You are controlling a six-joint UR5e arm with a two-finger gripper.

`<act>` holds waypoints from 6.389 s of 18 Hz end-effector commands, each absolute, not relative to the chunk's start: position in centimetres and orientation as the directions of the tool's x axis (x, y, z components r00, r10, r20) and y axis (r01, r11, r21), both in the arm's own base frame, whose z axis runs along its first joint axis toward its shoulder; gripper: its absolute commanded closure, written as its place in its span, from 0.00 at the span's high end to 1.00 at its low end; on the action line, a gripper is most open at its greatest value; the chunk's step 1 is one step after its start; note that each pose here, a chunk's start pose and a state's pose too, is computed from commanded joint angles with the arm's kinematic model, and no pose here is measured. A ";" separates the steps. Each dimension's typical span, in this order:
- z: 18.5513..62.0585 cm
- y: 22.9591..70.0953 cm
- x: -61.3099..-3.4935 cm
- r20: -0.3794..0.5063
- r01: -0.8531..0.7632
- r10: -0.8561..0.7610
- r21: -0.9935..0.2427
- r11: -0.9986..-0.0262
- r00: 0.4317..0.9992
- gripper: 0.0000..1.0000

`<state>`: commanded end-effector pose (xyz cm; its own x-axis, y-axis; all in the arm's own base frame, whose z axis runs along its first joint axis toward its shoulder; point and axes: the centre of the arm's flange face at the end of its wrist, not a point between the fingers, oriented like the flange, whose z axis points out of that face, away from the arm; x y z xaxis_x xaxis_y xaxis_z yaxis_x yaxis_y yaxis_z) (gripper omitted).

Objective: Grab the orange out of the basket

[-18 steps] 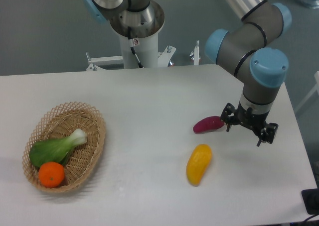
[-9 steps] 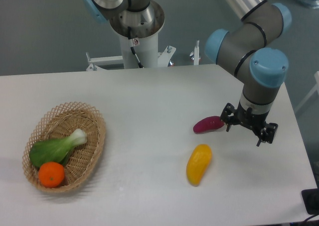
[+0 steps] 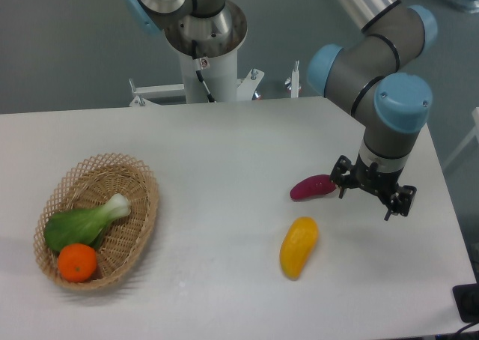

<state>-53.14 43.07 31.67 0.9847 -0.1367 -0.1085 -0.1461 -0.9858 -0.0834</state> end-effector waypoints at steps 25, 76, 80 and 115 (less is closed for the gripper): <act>31.4 64.8 -26.0 0.020 0.143 0.142 -0.223 -0.964 0.990 1.00; 25.8 70.5 -6.1 0.116 0.217 0.199 -0.169 -0.961 0.973 0.55; 27.8 69.3 -7.8 0.117 0.236 0.217 -0.191 -0.953 0.969 0.55; 32.2 52.9 -39.1 -0.169 0.040 0.066 -0.154 -0.987 0.983 0.58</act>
<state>-39.13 52.91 32.24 0.9834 0.0660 -0.1688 0.0399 -0.9873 -0.1537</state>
